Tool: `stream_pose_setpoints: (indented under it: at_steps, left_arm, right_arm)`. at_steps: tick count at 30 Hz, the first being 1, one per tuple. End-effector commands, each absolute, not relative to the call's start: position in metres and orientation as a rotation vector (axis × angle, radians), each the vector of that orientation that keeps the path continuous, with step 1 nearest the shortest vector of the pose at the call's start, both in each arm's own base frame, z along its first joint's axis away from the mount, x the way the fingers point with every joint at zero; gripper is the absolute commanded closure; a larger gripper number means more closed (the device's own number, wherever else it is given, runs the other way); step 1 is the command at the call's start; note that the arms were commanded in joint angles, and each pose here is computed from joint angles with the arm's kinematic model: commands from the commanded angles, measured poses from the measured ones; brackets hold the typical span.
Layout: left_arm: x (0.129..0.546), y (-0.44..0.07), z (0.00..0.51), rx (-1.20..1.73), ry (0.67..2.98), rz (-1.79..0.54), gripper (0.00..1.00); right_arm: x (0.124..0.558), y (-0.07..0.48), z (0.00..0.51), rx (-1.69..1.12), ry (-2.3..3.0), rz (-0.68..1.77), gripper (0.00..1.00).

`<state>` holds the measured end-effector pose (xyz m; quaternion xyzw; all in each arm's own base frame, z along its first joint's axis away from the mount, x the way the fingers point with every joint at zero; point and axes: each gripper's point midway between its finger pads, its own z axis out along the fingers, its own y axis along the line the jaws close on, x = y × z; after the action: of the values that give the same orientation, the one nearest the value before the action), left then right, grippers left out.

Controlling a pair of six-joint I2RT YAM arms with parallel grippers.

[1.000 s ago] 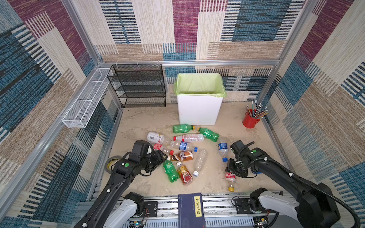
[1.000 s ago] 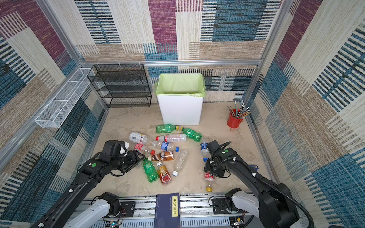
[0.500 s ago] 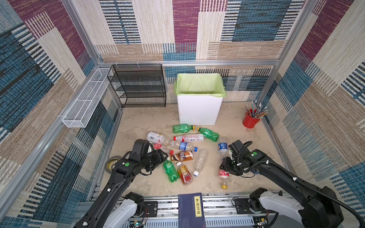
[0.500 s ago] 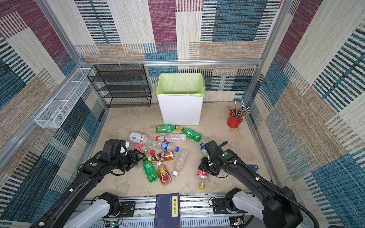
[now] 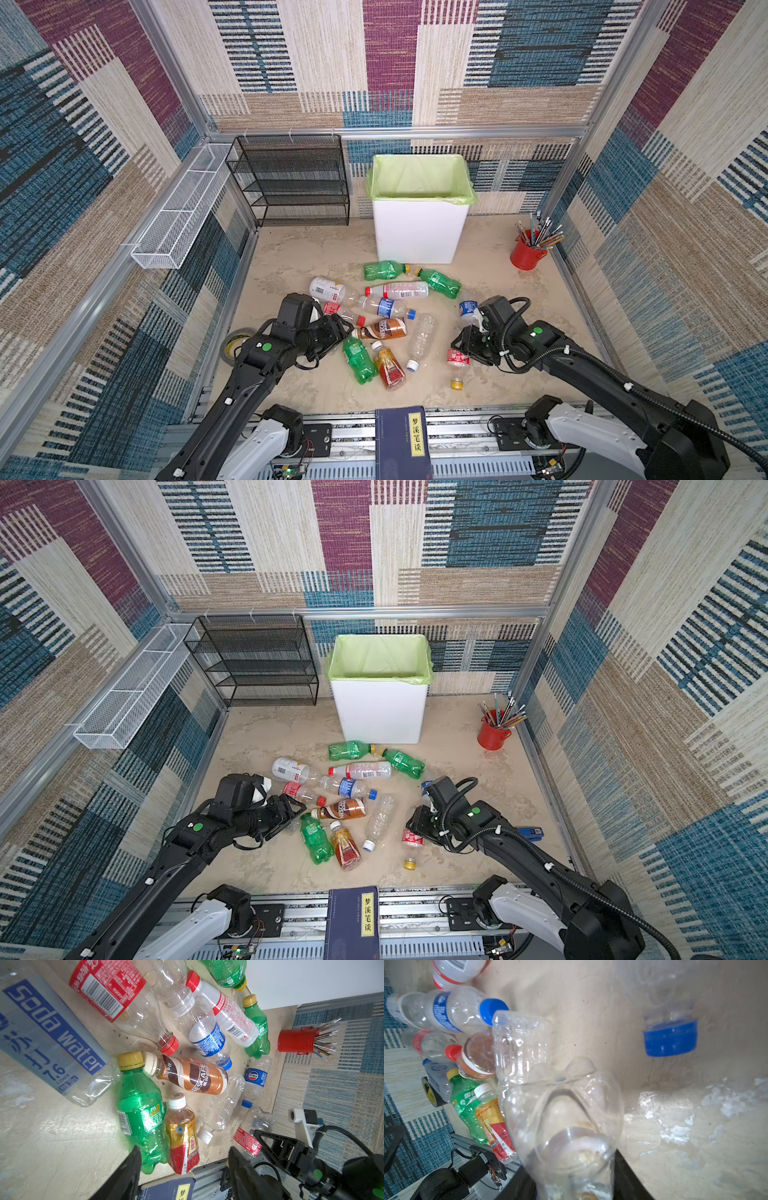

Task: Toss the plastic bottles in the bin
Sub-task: 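Carry the red-label bottle with right gripper up over the bin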

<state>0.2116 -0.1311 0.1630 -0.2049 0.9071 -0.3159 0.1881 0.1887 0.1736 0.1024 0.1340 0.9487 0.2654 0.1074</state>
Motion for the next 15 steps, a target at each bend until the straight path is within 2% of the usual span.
stream_pose_setpoints:
  at_steps: [1,4,8,11,13,15]
  left_arm:
    - [0.212,-0.129,0.166,-0.588,2.548,-0.877,0.32]
    - [0.213,-0.128,0.172,-0.584,2.538,-0.87,0.32]
    - [0.219,-0.128,0.182,-0.58,2.515,-0.868,0.32]
    - [0.223,-0.129,0.191,-0.574,2.496,-0.874,0.32]
    - [0.223,-0.127,0.194,-0.57,2.492,-0.864,0.32]
    - [0.222,-0.125,0.198,-0.572,2.487,-0.856,0.32]
  right_arm:
    - [0.218,0.183,0.133,0.371,2.638,0.834,0.53]
    - [0.246,0.191,0.174,0.302,2.529,0.82,0.53]
    - [0.312,0.2,0.262,0.233,2.343,0.807,0.51]
    - [0.384,0.203,0.384,0.174,2.09,0.812,0.49]
    - [0.419,0.211,0.476,0.109,1.918,0.802,0.4]
    - [0.433,0.214,0.558,0.086,1.729,0.853,0.28]
